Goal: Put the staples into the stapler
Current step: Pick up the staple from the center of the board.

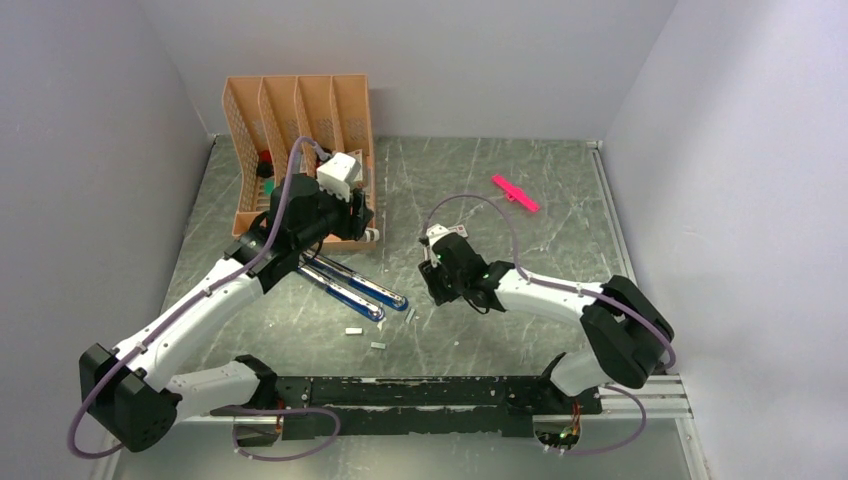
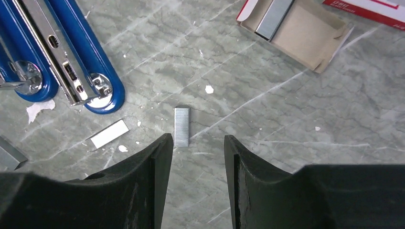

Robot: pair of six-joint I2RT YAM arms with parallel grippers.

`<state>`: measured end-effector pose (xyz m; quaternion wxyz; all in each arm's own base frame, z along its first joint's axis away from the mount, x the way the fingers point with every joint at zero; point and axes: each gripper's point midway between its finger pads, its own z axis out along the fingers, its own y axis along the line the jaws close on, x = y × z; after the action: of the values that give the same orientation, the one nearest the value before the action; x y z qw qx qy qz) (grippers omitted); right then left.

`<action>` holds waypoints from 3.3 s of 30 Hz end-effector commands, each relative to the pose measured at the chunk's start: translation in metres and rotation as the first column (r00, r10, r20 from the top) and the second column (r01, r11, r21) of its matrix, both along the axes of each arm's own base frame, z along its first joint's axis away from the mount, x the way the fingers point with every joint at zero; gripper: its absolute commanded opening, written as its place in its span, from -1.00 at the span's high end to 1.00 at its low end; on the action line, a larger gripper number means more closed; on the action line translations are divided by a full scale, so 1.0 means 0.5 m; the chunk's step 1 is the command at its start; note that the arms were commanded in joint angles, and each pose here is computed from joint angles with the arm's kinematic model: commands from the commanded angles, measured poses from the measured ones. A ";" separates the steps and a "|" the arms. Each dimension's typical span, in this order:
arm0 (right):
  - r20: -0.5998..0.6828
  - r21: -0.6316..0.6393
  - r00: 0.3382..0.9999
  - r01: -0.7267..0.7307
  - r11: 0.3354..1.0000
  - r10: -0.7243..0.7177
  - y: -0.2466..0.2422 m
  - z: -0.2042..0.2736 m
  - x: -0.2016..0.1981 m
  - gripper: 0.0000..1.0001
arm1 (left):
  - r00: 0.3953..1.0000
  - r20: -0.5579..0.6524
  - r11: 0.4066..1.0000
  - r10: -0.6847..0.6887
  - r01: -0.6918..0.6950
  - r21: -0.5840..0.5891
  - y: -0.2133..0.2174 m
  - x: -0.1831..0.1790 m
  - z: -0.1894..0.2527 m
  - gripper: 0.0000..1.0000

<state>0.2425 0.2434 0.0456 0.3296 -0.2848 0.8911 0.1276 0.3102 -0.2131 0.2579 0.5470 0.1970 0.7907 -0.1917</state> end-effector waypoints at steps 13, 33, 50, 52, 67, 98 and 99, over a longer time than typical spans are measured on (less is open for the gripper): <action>0.015 0.230 0.971 0.228 0.946 -0.238 0.084 0.050 -0.028 0.00 | 0.996 -0.048 0.997 0.080 -0.081 -0.018 0.040 0.011 -0.011 -0.15; -0.004 0.064 0.976 0.216 0.974 -0.216 0.135 -0.025 -0.071 -0.19 | 0.996 -0.037 0.997 0.078 -0.079 -0.019 0.052 -0.006 -0.001 -0.15; -0.034 -0.055 0.985 0.165 0.985 -0.167 0.122 -0.066 -0.097 -0.19 | 0.996 -0.042 0.996 0.085 -0.085 -0.005 0.057 -0.003 -0.006 -0.15; -0.037 -0.065 0.984 0.171 0.983 -0.173 0.115 -0.067 -0.099 -0.18 | 0.996 -0.040 0.996 0.084 -0.084 -0.007 0.057 -0.003 -0.004 -0.15; -0.062 -0.082 0.977 0.198 0.977 -0.203 0.082 -0.066 -0.118 0.00 | 0.996 -0.052 0.997 0.073 -0.073 -0.006 0.052 -0.003 -0.008 -0.15; -0.069 -0.040 0.983 0.170 0.985 -0.172 0.088 -0.046 -0.125 0.78 | 0.998 -0.041 0.995 0.051 -0.054 -0.088 0.049 -0.008 0.013 -0.22; -0.054 -0.015 0.984 0.169 0.986 -0.170 0.090 -0.034 -0.121 0.88 | 0.998 -0.036 0.993 0.049 -0.053 -0.102 0.049 -0.008 0.018 -0.23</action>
<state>0.1824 0.2887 0.0153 0.2955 -0.2050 0.9294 0.0830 0.3089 -0.1870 0.2546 0.5337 0.1538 0.8100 -0.1883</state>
